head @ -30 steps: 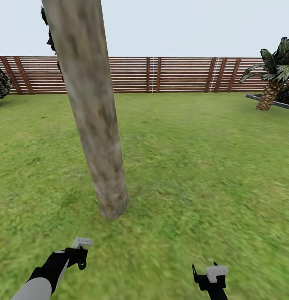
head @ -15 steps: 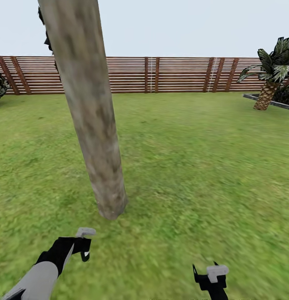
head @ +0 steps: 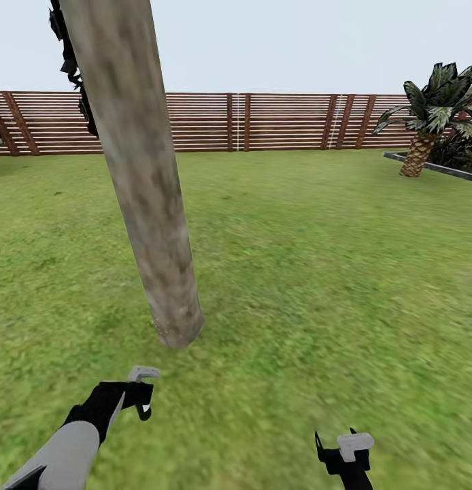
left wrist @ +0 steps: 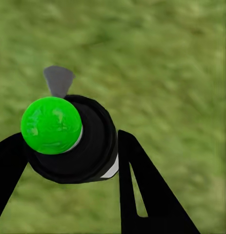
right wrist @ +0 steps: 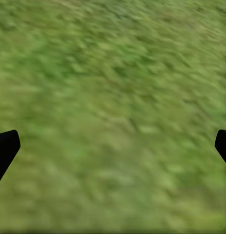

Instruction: In the garden, pick up the pesticide atomizer on the floor and spray pesticide onto both trees until each tree trunk is fully covered.

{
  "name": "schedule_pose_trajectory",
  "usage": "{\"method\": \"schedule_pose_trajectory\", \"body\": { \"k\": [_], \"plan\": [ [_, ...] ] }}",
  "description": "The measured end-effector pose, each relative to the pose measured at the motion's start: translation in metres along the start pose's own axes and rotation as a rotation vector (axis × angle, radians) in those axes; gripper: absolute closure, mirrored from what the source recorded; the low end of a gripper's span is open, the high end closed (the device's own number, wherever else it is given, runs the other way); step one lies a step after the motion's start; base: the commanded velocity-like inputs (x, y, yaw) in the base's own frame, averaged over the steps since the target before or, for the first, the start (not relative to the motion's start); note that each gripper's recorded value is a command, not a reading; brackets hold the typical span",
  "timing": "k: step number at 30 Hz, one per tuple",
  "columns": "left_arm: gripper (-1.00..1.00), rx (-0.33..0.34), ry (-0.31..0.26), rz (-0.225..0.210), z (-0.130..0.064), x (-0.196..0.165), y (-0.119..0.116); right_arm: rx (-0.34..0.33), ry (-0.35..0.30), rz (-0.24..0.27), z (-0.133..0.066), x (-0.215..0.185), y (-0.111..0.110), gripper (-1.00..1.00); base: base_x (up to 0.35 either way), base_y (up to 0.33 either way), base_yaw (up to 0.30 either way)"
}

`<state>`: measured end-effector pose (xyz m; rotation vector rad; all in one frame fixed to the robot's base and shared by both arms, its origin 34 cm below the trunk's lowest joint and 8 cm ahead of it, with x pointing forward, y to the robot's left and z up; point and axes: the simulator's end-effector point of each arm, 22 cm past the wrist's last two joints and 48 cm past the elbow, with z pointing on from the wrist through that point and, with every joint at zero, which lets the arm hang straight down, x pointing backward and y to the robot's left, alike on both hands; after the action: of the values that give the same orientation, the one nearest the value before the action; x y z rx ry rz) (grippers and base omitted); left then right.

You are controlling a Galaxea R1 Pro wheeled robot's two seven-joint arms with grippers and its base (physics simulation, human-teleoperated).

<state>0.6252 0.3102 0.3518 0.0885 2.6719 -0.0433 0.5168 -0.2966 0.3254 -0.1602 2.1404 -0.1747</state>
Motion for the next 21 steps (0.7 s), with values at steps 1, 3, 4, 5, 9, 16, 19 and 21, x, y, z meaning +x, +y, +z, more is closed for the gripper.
{"method": "schedule_pose_trajectory", "body": {
  "k": [1, 3, 4, 5, 9, 16, 19, 21],
  "plan": [
    [1.00, -0.002, -0.022, -0.002, -0.002, -0.017, 0.002, -0.001, 0.000, 0.000, 0.000, 0.000, 0.000, -1.00, -0.002, 0.000, 0.000],
    [1.00, -0.011, -0.036, 0.001, -0.005, -0.030, 0.008, 0.000, 0.000, 0.000, 0.000, 0.000, 0.000, -1.00, -0.001, 0.000, -0.003],
    [1.00, -0.016, -0.040, 0.002, -0.006, -0.033, 0.012, 0.000, 0.000, 0.000, 0.000, 0.000, 0.000, -1.00, -0.001, 0.000, -0.039],
    [1.00, -0.022, -0.042, 0.002, -0.007, -0.037, 0.015, 0.000, 0.000, 0.000, 0.000, 0.000, 0.000, -1.00, 0.000, 0.000, -0.164],
    [1.00, -0.067, -0.056, 0.000, -0.016, -0.049, 0.046, -0.001, 0.000, -0.001, 0.000, 0.000, 0.000, -1.00, 0.000, 0.000, -0.225],
    [1.00, 0.009, -0.072, 0.010, -0.009, -0.062, -0.012, -0.003, 0.000, 0.000, 0.000, 0.000, 0.001, -1.00, 0.000, 0.000, -0.020],
    [1.00, 0.007, -0.094, 0.025, -0.014, -0.081, -0.011, -0.004, 0.000, 0.001, 0.000, 0.000, 0.002, -1.00, 0.000, 0.000, 0.000],
    [1.00, -0.052, -0.089, 0.018, -0.021, -0.081, 0.036, -0.004, 0.000, 0.001, 0.000, 0.000, 0.002, -1.00, 0.000, 0.000, 0.000]
  ]
}}
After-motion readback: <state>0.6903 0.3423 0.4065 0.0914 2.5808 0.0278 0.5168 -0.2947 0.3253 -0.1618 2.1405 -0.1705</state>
